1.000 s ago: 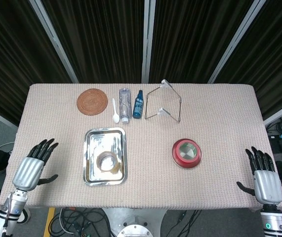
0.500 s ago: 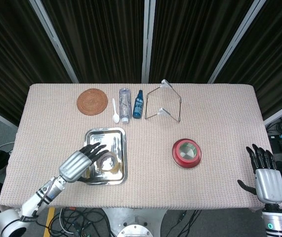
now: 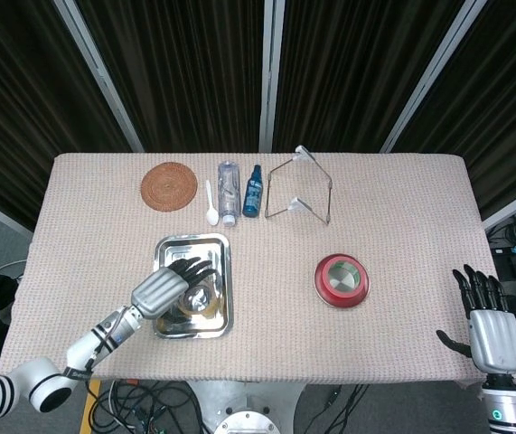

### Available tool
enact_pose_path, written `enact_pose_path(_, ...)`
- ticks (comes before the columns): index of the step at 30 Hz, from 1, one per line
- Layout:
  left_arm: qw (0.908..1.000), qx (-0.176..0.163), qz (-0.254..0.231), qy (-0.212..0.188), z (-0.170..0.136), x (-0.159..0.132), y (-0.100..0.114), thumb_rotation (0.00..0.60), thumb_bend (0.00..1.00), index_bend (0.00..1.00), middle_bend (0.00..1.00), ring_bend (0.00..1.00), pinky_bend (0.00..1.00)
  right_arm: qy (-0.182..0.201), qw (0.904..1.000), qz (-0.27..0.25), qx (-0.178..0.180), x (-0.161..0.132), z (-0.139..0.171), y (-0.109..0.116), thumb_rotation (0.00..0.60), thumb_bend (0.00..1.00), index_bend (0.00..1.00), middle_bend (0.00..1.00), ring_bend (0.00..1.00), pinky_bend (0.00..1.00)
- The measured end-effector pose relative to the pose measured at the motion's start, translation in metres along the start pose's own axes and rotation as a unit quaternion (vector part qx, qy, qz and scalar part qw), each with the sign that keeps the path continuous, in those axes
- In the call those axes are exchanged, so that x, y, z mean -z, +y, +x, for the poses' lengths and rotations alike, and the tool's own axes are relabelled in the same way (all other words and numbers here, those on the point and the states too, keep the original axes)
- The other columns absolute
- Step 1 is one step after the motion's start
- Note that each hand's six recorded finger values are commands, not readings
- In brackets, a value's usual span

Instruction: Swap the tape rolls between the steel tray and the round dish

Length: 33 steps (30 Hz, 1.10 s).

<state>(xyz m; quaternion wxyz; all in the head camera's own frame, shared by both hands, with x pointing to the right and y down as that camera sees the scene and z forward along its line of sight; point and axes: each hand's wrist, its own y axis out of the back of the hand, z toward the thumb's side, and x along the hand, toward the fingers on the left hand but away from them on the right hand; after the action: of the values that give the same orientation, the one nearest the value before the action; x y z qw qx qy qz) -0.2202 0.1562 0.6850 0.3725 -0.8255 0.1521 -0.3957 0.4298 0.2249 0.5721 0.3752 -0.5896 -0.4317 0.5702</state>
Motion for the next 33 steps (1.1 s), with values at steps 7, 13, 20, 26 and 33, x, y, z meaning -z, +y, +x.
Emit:
enact_pose_path(7, 0.9998, 0.019, 0.004, 0.000, 0.004, 0.001, -0.010, 0.600, 0.03, 0.08, 0.06, 0.00, 0.16, -0.003, 1.0000, -0.001, -0.001, 0.003, 0.000, -0.001, 0.600, 0.01, 0.00, 0.00, 0.00, 0.00)
enact_pose_path(13, 0.9997, 0.021, 0.007, 0.004, 0.011, 0.003, -0.013, 0.600, 0.10, 0.14, 0.25, 0.09, 0.25, -0.007, 1.0000, -0.002, 0.000, 0.006, 0.001, -0.001, 0.600, 0.02, 0.00, 0.00, 0.00, 0.00)
enact_pose_path(20, 0.9998, 0.007, 0.020, 0.004, 0.016, 0.001, -0.009, 0.600, 0.19, 0.21, 0.33, 0.15, 0.28, -0.010, 0.9999, -0.005, 0.000, 0.008, 0.001, -0.001, 0.600, 0.04, 0.00, 0.00, 0.00, 0.00)
enact_pose_path(26, 0.9992, -0.020, 0.035, -0.009, 0.027, -0.007, 0.011, 0.600, 0.19, 0.22, 0.34, 0.15, 0.29, -0.010, 0.9999, -0.007, 0.008, 0.010, 0.001, 0.003, 0.600, 0.05, 0.00, 0.00, 0.00, 0.00)
enact_pose_path(33, 0.9972, -0.037, 0.053, -0.038, 0.065, -0.022, 0.040, 0.600, 0.20, 0.22, 0.34, 0.15, 0.29, -0.017, 0.9995, -0.010, 0.023, 0.016, 0.004, 0.011, 0.600, 0.05, 0.00, 0.00, 0.00, 0.00)
